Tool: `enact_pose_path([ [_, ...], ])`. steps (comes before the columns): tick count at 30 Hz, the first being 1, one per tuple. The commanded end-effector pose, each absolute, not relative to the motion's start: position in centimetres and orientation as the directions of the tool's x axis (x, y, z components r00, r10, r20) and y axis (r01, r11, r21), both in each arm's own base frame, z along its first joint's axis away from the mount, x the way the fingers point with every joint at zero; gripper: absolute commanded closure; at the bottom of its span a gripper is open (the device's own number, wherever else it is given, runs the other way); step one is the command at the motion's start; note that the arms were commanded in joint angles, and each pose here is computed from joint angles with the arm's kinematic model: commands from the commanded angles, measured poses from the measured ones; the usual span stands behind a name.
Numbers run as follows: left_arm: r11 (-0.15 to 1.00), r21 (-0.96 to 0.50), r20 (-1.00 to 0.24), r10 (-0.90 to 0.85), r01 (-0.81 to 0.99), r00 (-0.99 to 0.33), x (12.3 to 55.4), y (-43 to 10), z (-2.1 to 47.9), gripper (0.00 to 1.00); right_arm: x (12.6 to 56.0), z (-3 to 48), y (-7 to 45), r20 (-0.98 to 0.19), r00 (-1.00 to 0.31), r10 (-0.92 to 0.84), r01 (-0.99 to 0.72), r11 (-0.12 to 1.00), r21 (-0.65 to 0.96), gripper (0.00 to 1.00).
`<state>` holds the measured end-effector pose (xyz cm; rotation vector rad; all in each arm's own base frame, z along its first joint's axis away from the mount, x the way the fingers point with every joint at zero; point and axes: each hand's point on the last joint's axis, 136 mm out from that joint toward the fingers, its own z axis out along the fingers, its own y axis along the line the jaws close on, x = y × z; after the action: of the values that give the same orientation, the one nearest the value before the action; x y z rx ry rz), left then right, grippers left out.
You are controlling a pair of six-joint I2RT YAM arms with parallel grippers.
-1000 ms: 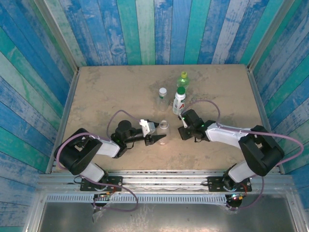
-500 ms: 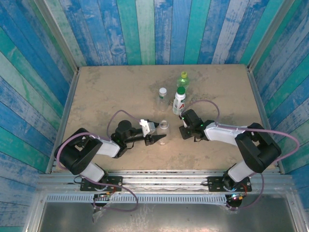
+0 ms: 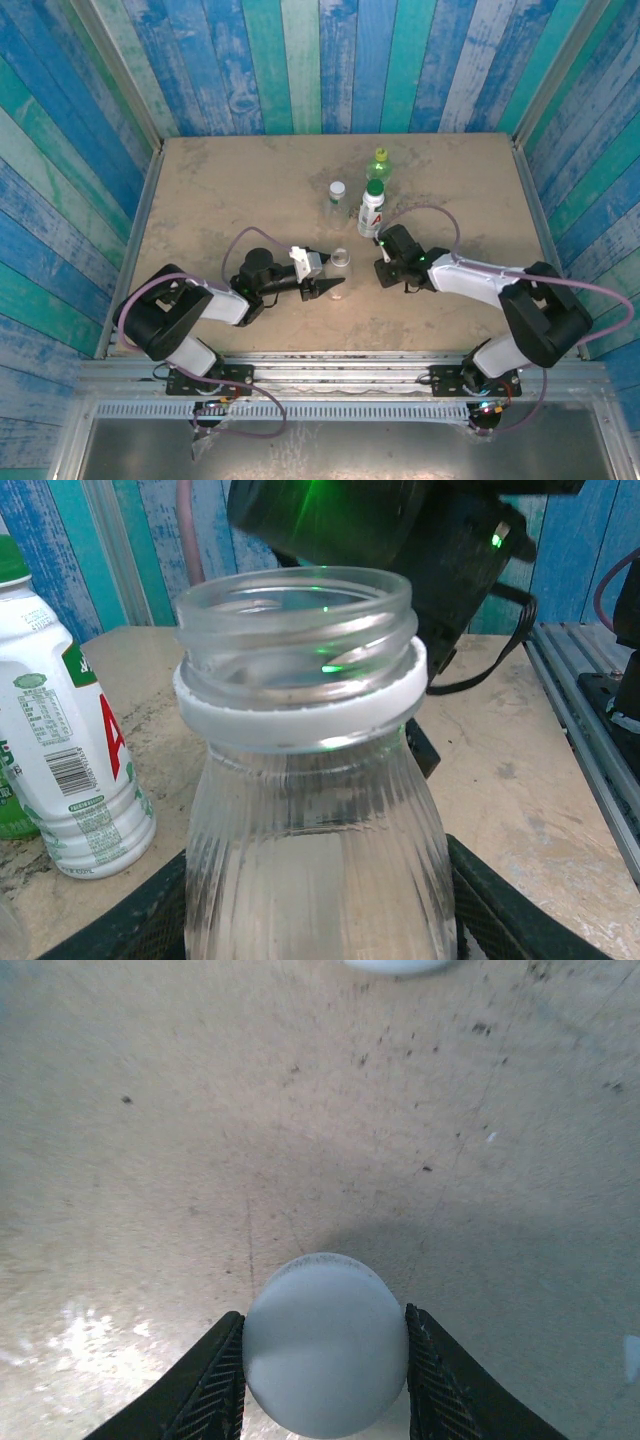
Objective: Screw on the bottle caps
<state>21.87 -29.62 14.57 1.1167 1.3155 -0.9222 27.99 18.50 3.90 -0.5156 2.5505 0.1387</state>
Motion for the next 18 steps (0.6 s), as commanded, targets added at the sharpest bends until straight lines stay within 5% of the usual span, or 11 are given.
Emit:
enact_pose_path([
  [1, 0.229, 0.068, -0.992, 0.119, 0.971, 0.041, 21.9, -29.9, 13.3, 0.45, 27.7, 7.0, 19.1, -0.541, -0.764, -0.351, -0.418, 0.909, 0.001, 0.60],
  [18, 0.238, 0.073, -0.990, 0.135, 0.969, 0.041, 22.1, -29.9, 13.0, 0.44, 23.6, 22.1, 25.9, -0.663, -0.597, -0.452, -0.643, 0.764, 0.058, 0.59],
])
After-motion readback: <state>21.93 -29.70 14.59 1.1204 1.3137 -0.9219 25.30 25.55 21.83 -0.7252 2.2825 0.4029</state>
